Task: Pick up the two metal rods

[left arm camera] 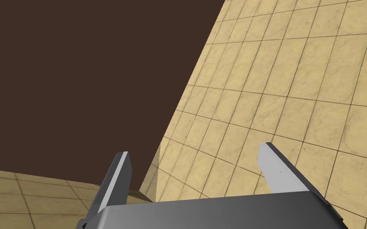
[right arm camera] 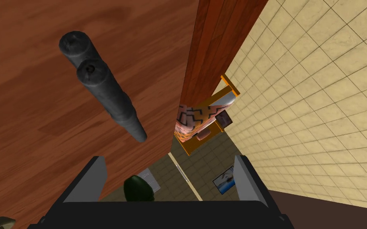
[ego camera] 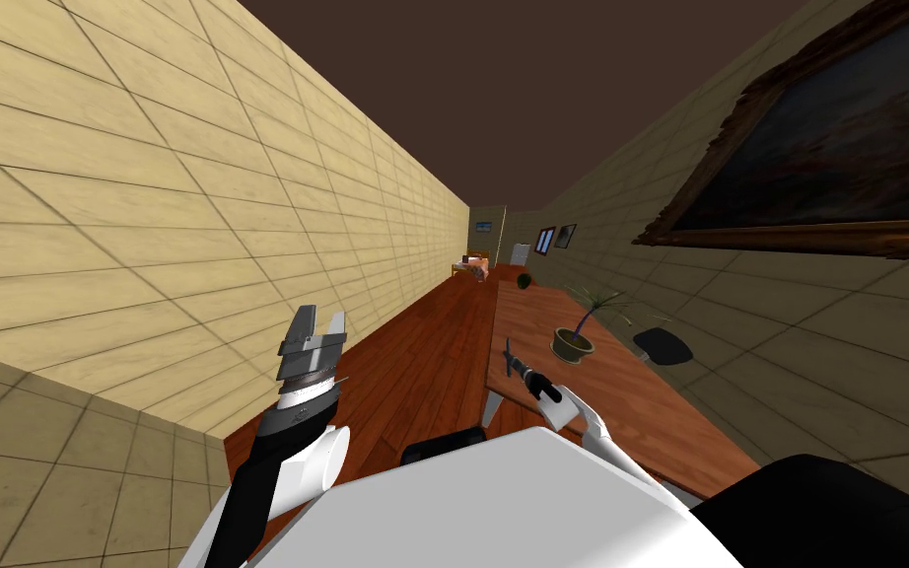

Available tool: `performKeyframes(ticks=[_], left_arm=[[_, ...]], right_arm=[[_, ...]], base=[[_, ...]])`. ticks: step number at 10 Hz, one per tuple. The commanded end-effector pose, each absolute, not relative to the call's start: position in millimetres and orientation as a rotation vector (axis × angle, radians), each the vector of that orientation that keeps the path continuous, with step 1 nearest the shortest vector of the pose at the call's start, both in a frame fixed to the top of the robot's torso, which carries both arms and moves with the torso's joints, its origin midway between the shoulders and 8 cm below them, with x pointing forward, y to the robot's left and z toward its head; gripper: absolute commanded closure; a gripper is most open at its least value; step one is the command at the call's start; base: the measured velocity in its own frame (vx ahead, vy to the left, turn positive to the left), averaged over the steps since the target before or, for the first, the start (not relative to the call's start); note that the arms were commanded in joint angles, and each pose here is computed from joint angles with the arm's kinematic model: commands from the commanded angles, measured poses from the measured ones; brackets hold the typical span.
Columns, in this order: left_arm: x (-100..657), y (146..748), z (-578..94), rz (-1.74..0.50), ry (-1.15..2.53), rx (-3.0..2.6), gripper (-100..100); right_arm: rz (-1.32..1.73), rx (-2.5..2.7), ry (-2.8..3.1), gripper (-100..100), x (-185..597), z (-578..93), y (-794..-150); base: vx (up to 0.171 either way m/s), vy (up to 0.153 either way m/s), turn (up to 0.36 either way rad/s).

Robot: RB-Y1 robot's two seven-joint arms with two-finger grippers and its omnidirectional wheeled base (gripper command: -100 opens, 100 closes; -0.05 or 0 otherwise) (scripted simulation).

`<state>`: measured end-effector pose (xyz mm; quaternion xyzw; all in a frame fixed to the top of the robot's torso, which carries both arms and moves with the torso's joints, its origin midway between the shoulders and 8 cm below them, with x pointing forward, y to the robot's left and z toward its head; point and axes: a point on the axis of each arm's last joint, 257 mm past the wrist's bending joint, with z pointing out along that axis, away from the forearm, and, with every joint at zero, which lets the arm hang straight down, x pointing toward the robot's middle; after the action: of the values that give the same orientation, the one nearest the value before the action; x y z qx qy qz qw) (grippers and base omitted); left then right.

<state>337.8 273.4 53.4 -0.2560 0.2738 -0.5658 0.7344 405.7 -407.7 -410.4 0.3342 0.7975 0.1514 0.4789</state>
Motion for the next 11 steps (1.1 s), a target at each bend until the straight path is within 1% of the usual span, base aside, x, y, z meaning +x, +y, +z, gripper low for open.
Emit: performKeyframes(ticks=[1,3,7,11], left_arm=[[337.8,273.4,53.4,-1.244,0.602,-0.563,0],[337.8,273.4,53.4,-1.244,0.602,-0.563,0],[337.8,273.4,53.4,-1.244,0.602,-0.563,0],[337.8,273.4,53.4,-1.244,0.602,-0.563,0]], right_arm=[[0.305,0.81,1.992,-100,401.6,-422.9,-425.9],[0.239,0.813,2.035,-100,392.5,-436.3,-444.7],[0.012,0.805,2.16,-100,363.1,-464.2,-510.2],[-0.161,0.798,2.233,-100,339.5,-472.8,-561.6]], base=[[0.043,0.061,0.05],[0.062,0.082,0.037],[0.067,0.103,0.059],[0.069,0.096,0.046]])
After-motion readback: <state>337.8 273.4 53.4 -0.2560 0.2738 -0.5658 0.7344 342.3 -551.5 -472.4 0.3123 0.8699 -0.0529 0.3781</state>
